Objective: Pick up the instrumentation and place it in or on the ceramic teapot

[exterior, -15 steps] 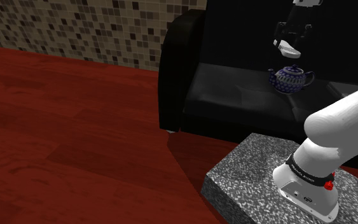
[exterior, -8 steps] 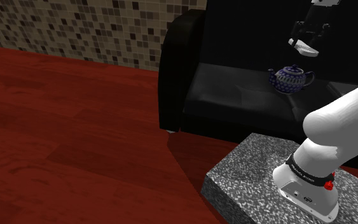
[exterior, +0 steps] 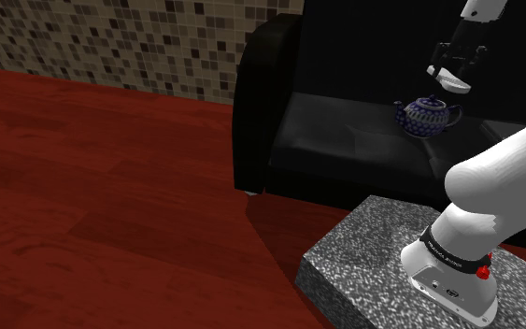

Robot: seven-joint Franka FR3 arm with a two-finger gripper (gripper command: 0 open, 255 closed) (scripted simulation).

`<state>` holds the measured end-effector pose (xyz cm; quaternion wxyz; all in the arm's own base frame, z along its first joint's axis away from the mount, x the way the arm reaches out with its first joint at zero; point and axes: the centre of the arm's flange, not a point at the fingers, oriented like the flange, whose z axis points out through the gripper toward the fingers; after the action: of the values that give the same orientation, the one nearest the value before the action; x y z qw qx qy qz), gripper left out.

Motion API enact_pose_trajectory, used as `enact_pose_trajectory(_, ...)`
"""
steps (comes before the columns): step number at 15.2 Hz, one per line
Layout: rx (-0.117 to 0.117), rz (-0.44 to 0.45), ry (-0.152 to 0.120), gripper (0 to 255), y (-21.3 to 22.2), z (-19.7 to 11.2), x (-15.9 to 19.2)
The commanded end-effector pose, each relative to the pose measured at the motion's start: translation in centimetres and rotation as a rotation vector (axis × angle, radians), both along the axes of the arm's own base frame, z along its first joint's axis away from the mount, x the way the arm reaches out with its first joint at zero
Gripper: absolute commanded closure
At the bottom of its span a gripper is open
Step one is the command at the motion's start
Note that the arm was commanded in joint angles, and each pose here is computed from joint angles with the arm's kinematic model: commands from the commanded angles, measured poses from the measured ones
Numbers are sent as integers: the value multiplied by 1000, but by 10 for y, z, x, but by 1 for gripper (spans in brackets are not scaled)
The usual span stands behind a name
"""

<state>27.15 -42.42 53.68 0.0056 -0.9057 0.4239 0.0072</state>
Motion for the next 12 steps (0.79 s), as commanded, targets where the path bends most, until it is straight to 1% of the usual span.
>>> enact_pose_trajectory(1,-1,0,-1,255,0,-10,0)
enact_pose_trajectory(8,-1,0,-1,255,0,-47,0)
enact_pose_trajectory(12,-1,0,-1,255,0,-47,0)
